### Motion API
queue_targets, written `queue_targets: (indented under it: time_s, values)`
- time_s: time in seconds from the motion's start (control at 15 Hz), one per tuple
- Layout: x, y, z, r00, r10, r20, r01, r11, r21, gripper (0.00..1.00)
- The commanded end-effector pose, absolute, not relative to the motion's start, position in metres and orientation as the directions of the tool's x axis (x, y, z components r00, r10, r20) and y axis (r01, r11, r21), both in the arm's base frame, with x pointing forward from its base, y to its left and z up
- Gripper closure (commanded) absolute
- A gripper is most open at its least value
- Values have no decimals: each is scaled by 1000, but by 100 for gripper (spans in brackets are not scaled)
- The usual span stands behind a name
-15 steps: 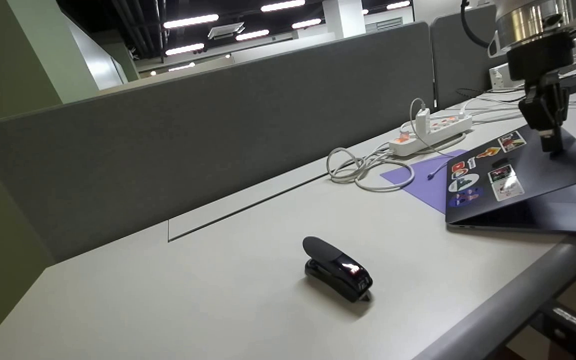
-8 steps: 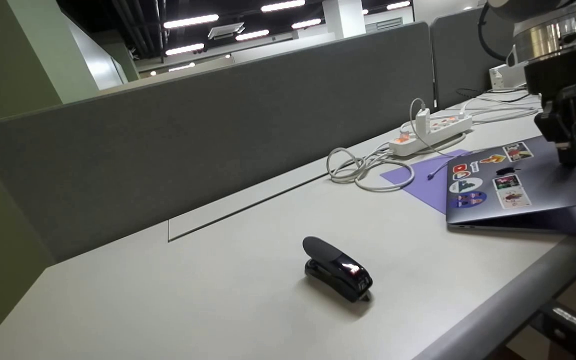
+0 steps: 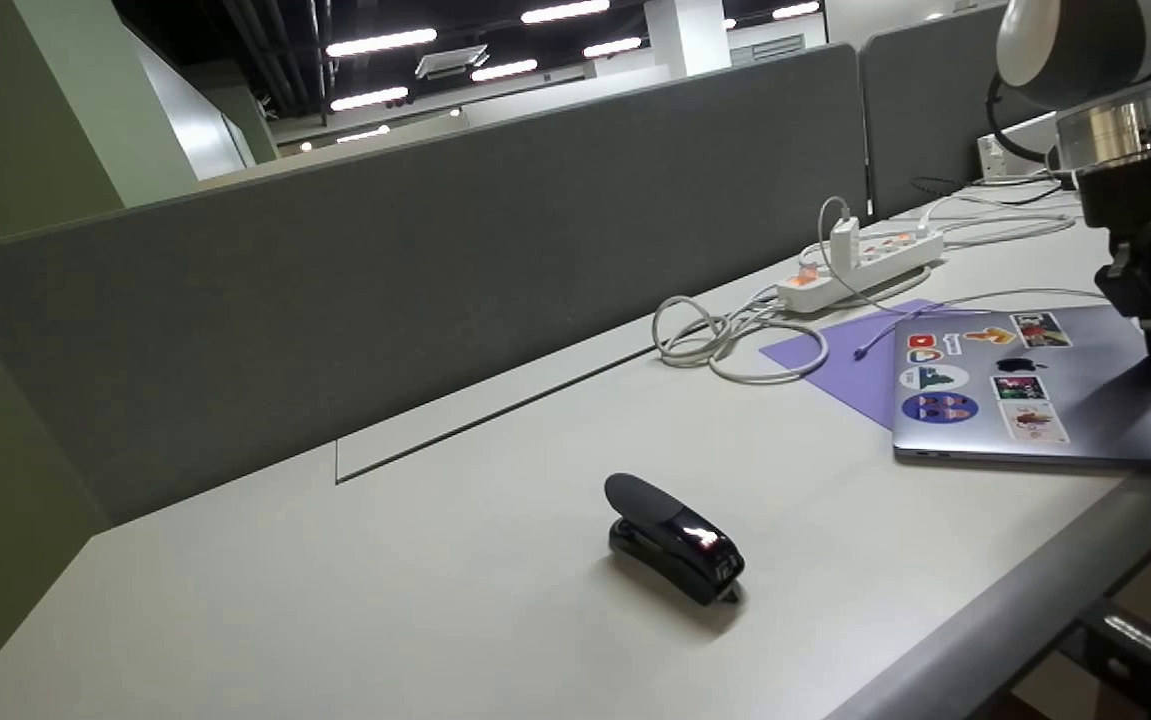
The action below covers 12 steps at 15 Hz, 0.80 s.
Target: Close the laptop
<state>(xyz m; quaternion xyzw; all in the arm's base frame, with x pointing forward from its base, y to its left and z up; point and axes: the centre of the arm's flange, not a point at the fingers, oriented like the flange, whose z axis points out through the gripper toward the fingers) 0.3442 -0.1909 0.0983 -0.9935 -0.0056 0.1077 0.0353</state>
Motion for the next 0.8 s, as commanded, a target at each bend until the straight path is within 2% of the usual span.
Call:
queue_targets:
  time_s: [0.0, 0.73]
  values:
    - [354, -201, 82, 979, 0, -203, -9, -999, -46, 100]
    - [344, -161, 160, 992, -83, -92, -93, -989, -111, 100]
